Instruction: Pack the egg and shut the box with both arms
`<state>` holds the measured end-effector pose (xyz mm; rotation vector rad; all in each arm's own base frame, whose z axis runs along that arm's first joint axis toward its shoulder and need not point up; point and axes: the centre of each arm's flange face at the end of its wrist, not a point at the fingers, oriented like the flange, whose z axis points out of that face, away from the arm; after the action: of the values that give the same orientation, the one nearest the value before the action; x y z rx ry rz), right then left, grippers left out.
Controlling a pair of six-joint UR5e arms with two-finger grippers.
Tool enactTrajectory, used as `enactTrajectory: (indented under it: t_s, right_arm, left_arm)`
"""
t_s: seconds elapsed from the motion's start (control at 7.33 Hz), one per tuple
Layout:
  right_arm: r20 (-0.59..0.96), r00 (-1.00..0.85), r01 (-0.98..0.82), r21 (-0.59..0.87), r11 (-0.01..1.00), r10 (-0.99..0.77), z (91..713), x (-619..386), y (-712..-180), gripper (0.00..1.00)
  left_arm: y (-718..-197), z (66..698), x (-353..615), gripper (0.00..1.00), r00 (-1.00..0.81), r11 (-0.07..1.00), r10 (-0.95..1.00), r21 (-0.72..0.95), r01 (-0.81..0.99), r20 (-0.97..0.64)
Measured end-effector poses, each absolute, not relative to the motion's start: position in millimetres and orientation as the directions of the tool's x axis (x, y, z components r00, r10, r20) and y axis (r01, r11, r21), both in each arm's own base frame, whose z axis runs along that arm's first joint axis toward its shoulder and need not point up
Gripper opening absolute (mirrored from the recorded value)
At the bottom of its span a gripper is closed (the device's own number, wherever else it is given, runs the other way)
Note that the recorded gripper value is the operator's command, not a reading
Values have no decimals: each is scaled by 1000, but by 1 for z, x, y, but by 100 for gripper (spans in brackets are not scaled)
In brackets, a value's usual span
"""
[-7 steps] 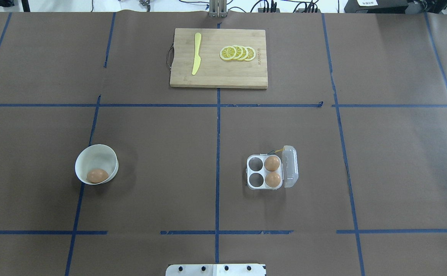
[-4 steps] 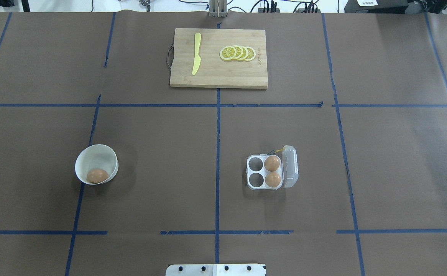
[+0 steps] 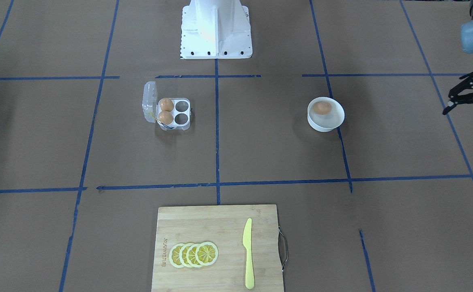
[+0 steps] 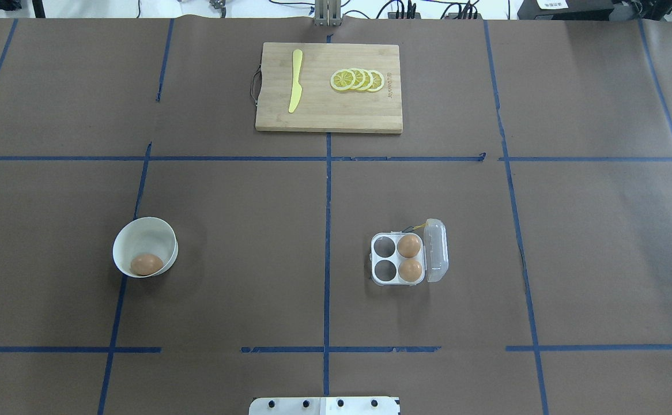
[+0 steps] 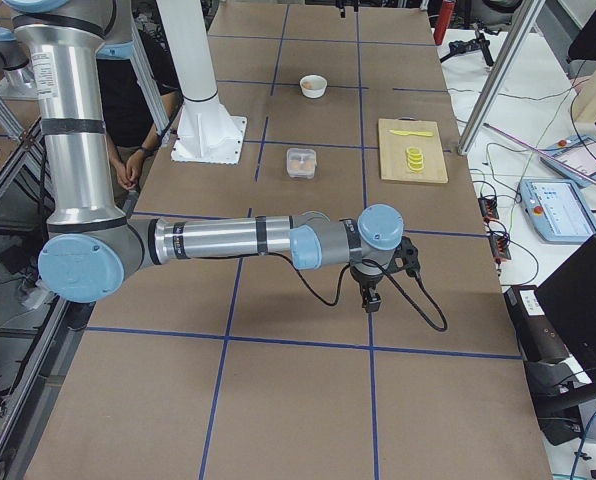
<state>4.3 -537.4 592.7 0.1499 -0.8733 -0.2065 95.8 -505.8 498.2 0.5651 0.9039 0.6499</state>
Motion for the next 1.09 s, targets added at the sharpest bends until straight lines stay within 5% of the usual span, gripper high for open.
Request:
enactTrajectory:
  t_s: [0.55, 1.09]
  right_arm:
    - [742, 626, 121, 213, 969, -242, 594, 3, -538, 100]
    - [742, 627, 121, 209, 970, -238, 596, 3, -537, 100]
  left_arm:
    - [-493, 418, 238, 100, 221, 415, 907, 849, -328, -358]
    - [-450, 411, 337, 98, 37, 172, 984, 896, -410, -172]
